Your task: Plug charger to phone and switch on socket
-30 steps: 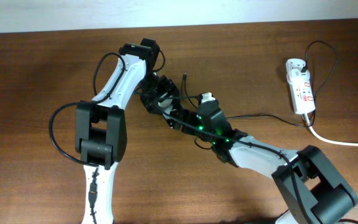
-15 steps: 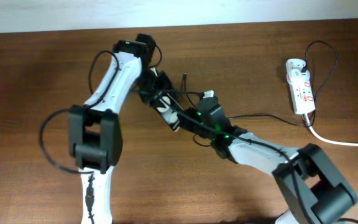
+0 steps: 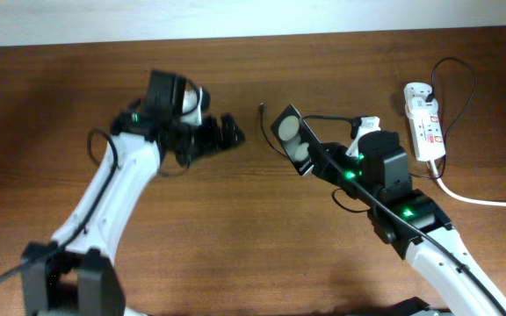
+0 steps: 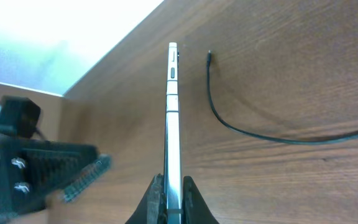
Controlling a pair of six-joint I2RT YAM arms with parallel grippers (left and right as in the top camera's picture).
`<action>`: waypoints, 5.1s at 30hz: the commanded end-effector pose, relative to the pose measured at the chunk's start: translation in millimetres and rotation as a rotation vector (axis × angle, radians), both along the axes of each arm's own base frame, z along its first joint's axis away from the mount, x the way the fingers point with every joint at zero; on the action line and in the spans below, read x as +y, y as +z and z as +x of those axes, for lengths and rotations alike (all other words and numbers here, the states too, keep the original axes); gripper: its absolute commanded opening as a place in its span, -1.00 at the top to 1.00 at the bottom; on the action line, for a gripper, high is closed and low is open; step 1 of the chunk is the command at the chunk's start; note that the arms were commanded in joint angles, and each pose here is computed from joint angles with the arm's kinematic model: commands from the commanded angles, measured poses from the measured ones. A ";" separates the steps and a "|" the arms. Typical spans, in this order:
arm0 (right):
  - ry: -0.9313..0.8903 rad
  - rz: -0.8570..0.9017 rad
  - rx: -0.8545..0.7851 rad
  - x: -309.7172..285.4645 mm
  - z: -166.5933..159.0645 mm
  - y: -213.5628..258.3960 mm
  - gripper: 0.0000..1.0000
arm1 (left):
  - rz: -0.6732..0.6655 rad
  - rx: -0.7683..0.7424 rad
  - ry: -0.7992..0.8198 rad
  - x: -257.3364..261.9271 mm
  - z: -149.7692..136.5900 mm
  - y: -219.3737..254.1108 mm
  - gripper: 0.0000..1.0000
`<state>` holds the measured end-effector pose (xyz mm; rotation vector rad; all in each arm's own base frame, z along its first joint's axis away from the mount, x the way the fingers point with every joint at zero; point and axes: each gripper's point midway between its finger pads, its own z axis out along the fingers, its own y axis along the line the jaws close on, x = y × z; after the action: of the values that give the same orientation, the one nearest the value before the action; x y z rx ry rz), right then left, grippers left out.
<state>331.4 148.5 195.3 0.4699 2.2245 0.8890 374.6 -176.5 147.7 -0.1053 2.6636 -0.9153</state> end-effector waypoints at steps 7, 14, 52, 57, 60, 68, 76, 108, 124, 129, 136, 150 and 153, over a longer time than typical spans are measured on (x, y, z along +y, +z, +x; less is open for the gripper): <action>0.181 0.367 0.060 62.3 34.3 -0.9 0.92 | -0.564 -0.149 0.198 -26.9 -24.5 -12.4 -0.98; 0.355 0.476 0.057 105.7 35.3 -11.5 0.92 | -0.597 -0.195 0.383 -9.9 1.0 -1.0 -0.98; 0.361 0.403 -0.049 128.2 32.7 -7.1 -0.25 | -0.848 -0.225 0.520 -1.0 19.1 51.0 1.00; 0.447 0.272 -0.180 96.0 29.1 10.3 -0.79 | -0.822 -0.129 0.494 6.7 14.3 34.4 1.00; 0.383 0.040 -0.162 54.7 15.9 -0.7 -0.86 | -0.781 -0.062 0.506 15.4 11.8 16.0 1.00; 0.253 -0.298 -0.048 -7.9 -23.6 -20.8 -0.97 | -0.834 0.050 0.239 -26.5 49.9 28.2 1.00; 0.236 -0.316 -0.035 -12.0 -23.7 -24.0 -0.97 | -0.820 0.336 0.146 -41.7 57.6 -19.3 1.00; 0.324 -0.664 -0.006 92.9 178.3 -198.1 -0.17 | -0.881 0.216 0.043 48.0 57.1 -3.4 1.00; 0.182 -0.458 0.424 -19.6 102.3 -106.6 0.92 | -0.873 0.232 0.015 29.9 52.9 -4.4 1.00; 0.129 -0.432 0.363 -79.8 26.4 -48.5 0.93 | -0.815 0.348 0.009 -40.6 36.4 -20.4 1.00; 0.159 -0.348 0.223 -80.5 -71.4 -36.2 0.92 | -0.816 0.560 0.052 -108.5 10.9 -19.2 1.00; 0.263 -0.220 0.265 -56.7 -91.2 -34.6 0.92 | -0.854 0.520 0.060 -102.9 21.3 -7.5 1.00; 0.332 -0.129 0.245 -39.5 -95.9 -25.5 0.92 | -0.855 0.433 0.038 -102.8 26.9 -3.0 1.00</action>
<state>241.0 96.4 165.2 0.1943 2.6293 0.7628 395.5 -279.3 131.2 -0.7230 2.4365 -2.1497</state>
